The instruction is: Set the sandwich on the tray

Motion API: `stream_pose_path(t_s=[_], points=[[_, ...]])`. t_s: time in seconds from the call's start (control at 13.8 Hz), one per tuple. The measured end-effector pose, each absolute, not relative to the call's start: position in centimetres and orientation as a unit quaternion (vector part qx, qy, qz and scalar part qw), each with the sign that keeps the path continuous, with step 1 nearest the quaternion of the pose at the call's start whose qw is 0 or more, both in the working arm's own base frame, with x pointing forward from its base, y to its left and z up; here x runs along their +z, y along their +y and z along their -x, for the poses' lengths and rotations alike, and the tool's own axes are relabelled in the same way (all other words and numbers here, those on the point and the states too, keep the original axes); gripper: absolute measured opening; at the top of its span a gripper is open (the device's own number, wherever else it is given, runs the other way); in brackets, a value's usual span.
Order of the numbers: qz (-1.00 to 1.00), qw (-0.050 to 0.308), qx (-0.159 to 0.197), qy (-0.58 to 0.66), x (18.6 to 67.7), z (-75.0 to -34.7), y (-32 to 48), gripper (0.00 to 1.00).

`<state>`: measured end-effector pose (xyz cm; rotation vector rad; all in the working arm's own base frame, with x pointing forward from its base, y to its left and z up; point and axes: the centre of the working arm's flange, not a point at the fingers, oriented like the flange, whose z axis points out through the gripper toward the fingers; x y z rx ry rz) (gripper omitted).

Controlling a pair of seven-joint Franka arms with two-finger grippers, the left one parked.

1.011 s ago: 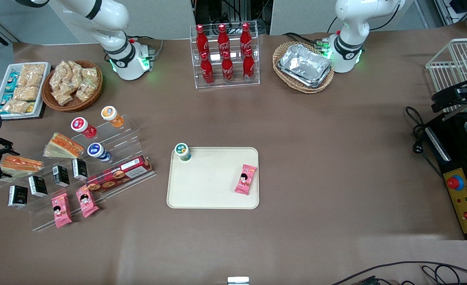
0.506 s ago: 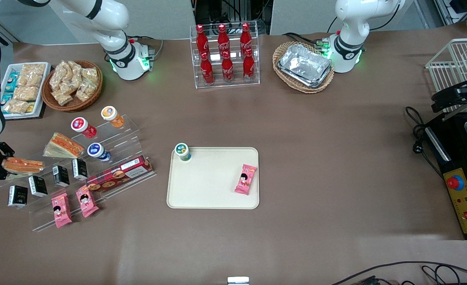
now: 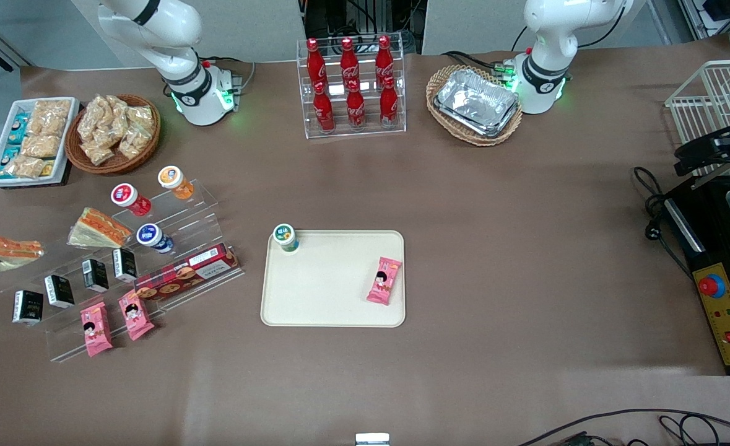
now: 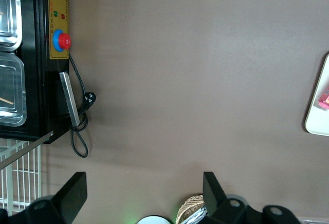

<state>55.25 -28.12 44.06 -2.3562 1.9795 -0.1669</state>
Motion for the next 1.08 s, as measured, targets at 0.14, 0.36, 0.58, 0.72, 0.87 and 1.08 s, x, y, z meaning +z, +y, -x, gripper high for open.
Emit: stream_pose_path(t_s=[0.14, 0.36, 0.58, 0.72, 0.87, 1.08], points=[[0.775, 0.037, -0.037, 0.63, 46.9, -55.4, -25.9, 0.22], [0.775, 0.047, -0.02, 0.63, 50.4, -56.8, -20.2, 0.22], [0.764, 0.048, -0.002, 0.643, 52.2, -58.6, -12.0, 0.22], [0.754, 0.049, 0.003, 0.655, 52.5, -59.5, -6.5, 0.22], [0.744, 0.049, 0.007, 0.667, 52.9, -59.9, -1.0, 0.22], [0.729, 0.049, 0.013, 0.683, 53.2, -59.7, 6.1, 0.22]])
